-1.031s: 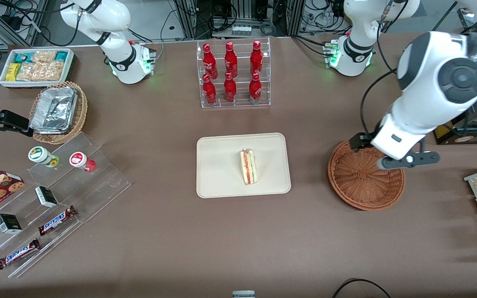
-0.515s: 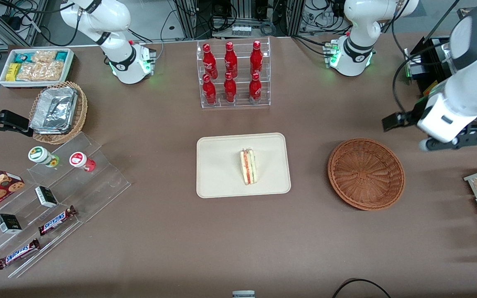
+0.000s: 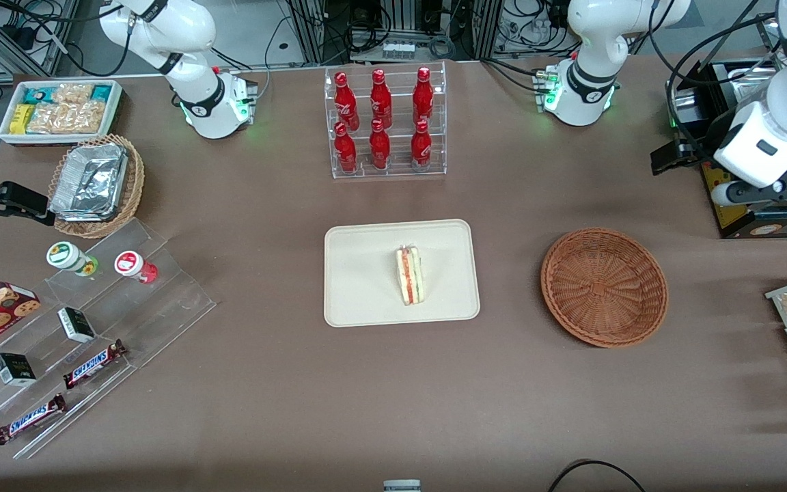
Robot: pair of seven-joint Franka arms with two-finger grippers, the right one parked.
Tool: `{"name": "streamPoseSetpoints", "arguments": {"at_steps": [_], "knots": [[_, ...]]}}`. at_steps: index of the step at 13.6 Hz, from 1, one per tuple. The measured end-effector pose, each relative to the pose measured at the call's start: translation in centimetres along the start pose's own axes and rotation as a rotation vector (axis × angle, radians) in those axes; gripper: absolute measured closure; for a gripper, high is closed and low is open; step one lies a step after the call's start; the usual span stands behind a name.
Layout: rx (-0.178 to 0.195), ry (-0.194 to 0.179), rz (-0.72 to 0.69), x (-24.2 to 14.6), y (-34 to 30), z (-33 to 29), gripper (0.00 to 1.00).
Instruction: Place sandwich from basket to tray
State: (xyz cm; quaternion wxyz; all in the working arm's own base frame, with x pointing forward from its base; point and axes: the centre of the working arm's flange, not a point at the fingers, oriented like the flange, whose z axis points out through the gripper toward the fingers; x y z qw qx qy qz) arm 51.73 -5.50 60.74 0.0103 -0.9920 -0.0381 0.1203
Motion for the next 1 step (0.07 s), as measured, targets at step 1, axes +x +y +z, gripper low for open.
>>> {"name": "streamPoseSetpoints", "arguments": {"at_steps": [1], "knots": [[-0.002, -0.002, 0.037, 0.09, -0.54, 0.01, 0.00]]}}
